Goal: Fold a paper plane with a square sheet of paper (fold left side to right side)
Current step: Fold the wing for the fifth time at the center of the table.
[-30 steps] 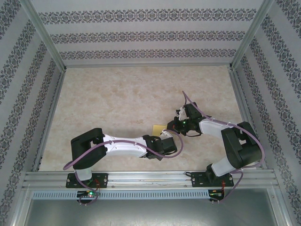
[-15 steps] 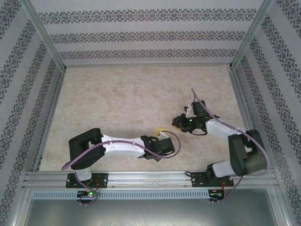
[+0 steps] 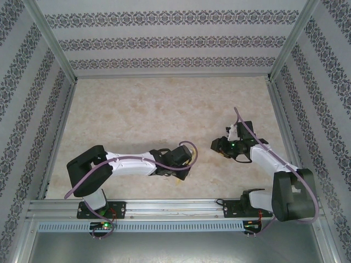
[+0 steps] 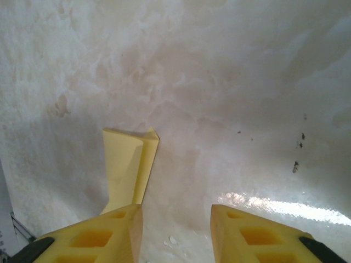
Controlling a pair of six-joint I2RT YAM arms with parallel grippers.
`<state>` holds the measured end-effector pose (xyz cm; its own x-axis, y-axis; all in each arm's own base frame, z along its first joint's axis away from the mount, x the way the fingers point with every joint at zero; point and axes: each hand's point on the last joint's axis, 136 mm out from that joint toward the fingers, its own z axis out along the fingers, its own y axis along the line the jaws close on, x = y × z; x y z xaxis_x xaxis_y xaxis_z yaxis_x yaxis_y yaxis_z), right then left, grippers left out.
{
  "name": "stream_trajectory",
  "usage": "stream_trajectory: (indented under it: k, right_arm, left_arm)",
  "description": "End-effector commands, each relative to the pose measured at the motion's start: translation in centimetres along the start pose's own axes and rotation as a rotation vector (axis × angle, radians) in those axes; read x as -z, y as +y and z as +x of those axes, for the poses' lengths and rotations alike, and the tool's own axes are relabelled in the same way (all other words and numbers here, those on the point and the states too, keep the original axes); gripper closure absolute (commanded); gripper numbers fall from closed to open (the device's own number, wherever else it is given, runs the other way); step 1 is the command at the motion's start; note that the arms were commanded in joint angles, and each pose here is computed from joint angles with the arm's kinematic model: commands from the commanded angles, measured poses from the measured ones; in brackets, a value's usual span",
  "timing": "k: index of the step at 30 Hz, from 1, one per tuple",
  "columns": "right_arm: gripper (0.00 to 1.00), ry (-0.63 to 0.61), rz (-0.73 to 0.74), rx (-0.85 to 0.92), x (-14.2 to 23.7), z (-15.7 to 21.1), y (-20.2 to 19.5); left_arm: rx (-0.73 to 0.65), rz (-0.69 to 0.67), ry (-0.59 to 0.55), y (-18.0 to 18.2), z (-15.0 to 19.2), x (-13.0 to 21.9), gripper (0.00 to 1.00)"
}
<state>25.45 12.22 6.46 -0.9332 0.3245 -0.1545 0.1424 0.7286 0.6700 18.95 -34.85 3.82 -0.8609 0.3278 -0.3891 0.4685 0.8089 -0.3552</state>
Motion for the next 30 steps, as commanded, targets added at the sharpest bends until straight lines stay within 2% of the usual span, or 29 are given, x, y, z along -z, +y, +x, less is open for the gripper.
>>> stream_trajectory:
  k: [1, 9, 30]
  right_arm:
    - [0.60, -0.001, -0.039, 0.039, 0.2, 0.4, 0.4]
    - [0.58, 0.007, -0.087, 0.058, 0.1, 1.1, 0.7]
    - [0.57, 0.006, -0.159, 0.070, -2.0, 3.7, 2.5]
  left_arm:
    - [0.091, 0.180, -0.022, -2.1, -1.3, 0.4, 0.99]
    - [0.205, 0.303, -0.043, -2.2, -2.1, 0.0, 0.99]
    - [0.420, 0.488, -0.106, -1.3, -2.7, -1.3, 0.99]
